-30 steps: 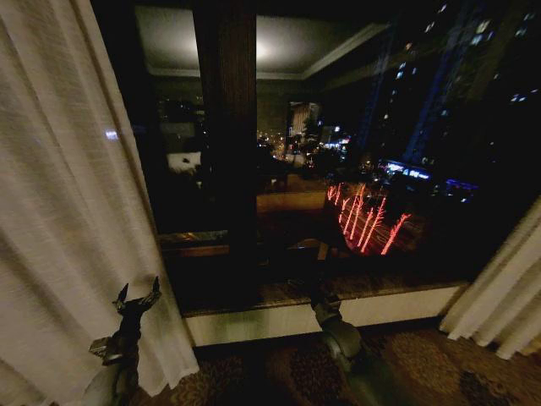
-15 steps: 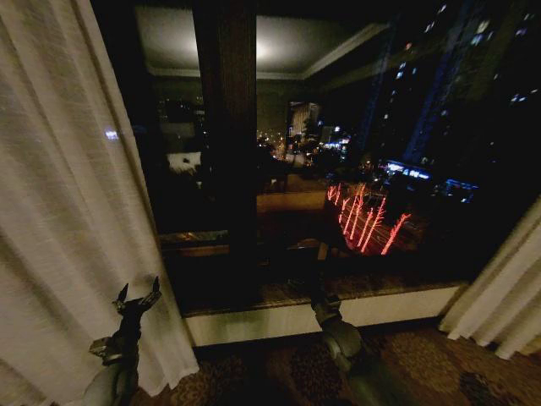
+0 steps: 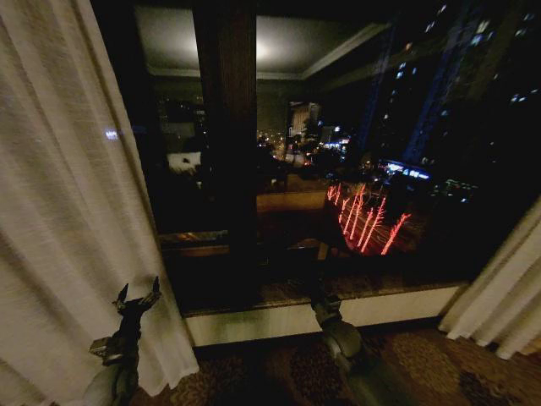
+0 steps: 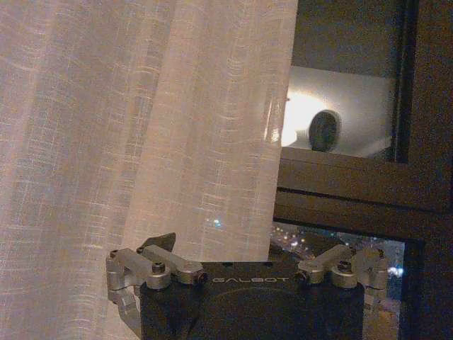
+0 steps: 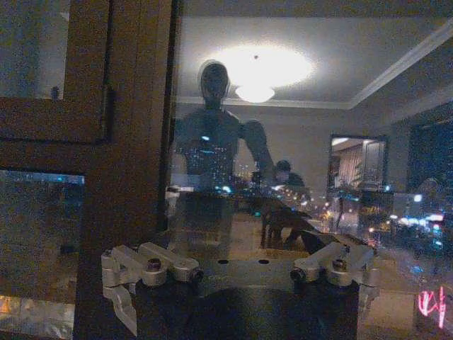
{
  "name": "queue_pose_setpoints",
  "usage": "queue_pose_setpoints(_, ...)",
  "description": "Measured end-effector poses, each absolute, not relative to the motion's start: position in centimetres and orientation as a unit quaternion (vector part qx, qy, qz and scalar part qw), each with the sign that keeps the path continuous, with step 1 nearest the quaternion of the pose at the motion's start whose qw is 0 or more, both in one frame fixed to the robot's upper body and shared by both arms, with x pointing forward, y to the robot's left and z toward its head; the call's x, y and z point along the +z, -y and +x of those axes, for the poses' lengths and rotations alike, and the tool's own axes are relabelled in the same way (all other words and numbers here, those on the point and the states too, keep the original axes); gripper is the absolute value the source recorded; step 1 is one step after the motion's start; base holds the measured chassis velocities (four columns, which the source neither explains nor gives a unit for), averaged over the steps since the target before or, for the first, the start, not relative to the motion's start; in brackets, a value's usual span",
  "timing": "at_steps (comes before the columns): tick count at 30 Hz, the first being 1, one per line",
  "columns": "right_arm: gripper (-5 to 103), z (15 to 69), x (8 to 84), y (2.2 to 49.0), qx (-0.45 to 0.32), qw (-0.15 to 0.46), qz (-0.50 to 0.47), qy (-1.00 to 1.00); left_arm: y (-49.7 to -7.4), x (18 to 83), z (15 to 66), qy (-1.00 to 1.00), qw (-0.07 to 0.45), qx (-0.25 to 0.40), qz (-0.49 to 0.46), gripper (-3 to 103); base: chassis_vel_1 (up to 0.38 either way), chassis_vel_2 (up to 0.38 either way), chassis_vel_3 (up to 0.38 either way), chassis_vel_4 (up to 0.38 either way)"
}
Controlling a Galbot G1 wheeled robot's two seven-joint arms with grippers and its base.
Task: Open the curtains by pulling them apart, changing their state from closed to fully open.
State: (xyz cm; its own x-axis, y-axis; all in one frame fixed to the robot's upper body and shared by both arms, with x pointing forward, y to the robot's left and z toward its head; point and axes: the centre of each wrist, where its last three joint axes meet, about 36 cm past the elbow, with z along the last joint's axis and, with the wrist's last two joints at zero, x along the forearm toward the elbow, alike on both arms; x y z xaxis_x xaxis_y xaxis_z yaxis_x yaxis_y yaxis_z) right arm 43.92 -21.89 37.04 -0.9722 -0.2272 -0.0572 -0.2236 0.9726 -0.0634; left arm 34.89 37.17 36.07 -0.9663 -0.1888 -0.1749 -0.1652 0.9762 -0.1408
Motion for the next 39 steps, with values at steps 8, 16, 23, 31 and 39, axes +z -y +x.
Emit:
queue_pose_setpoints(8,100,43.9,37.0,21.9,-0.028,0.032,-0.114,-0.993,-37.2,36.1,34.9,-0.99,0.094,-0.063,-0.089,100,0.0,0.0,0.0,0.0)
queue_pose_setpoints(16,100,43.9,37.0,21.9,-0.028,0.032,-0.114,-0.993,-35.5,36.6,35.3,-0.992,0.07,-0.067,-0.079,100,0.0,0.0,0.0,0.0)
queue_pose_setpoints(23,100,43.9,37.0,21.9,-0.028,0.032,-0.114,-0.993,-31.1,38.1,36.1,-0.996,0.012,-0.07,-0.052,100,0.0,0.0,0.0,0.0)
queue_pose_setpoints(31,100,43.9,37.0,21.9,-0.028,0.032,-0.114,-0.993,-27.3,40.5,37.2,-0.999,-0.043,-0.028,-0.016,100,0.0,0.0,0.0,0.0)
queue_pose_setpoints(39,100,43.9,37.0,21.9,-0.028,0.032,-0.114,-0.993,-23.5,42.9,37.6,-0.995,-0.093,0.031,0.012,100,0.0,0.0,0.0,0.0)
